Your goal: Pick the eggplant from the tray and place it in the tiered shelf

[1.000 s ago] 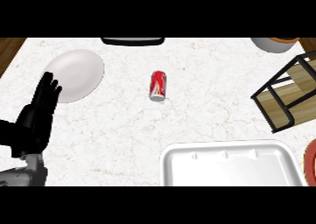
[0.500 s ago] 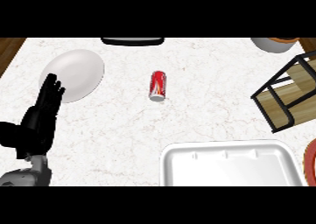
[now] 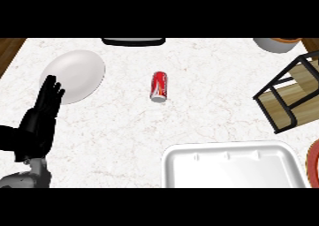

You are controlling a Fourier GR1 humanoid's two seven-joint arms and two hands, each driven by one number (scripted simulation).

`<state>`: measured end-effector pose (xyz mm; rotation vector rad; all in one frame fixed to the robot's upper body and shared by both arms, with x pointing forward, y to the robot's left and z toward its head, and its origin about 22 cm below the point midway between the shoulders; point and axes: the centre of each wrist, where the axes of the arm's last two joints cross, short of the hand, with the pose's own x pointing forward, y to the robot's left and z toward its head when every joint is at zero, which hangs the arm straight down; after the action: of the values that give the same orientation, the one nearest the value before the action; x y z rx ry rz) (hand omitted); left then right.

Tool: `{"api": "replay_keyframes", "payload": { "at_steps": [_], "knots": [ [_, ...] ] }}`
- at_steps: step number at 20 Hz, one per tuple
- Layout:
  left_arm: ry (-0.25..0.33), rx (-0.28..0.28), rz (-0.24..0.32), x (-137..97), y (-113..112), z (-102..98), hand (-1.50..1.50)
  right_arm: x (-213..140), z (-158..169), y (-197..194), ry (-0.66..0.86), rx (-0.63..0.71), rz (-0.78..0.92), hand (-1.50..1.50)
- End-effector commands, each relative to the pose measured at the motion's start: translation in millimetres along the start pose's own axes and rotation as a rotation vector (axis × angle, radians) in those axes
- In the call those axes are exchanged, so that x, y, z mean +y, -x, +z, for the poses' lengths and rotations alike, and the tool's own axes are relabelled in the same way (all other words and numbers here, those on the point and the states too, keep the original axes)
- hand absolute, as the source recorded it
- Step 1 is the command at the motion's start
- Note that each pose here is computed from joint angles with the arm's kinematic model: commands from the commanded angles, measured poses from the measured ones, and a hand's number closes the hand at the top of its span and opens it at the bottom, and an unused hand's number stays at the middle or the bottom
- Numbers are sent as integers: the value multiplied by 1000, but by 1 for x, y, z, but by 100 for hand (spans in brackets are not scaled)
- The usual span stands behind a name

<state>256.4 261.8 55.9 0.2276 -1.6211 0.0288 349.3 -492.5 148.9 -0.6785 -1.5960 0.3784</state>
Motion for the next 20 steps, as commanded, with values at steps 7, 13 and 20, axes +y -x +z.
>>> {"api": "replay_keyframes", "payload": {
  "at_steps": [7, 13, 20],
  "knots": [
    [0, 2, -20, 2, -2, -3, 0, -25, -6, -7, 33, -115, -227, -150],
    [-16, 9, -15, 3, -3, -7, 0, -79, 13, -6, 171, -45, -275, -150],
    [5, 3, 5, 5, -3, -9, 0, -152, 70, 11, 278, 106, -302, -150]
  ]
}}
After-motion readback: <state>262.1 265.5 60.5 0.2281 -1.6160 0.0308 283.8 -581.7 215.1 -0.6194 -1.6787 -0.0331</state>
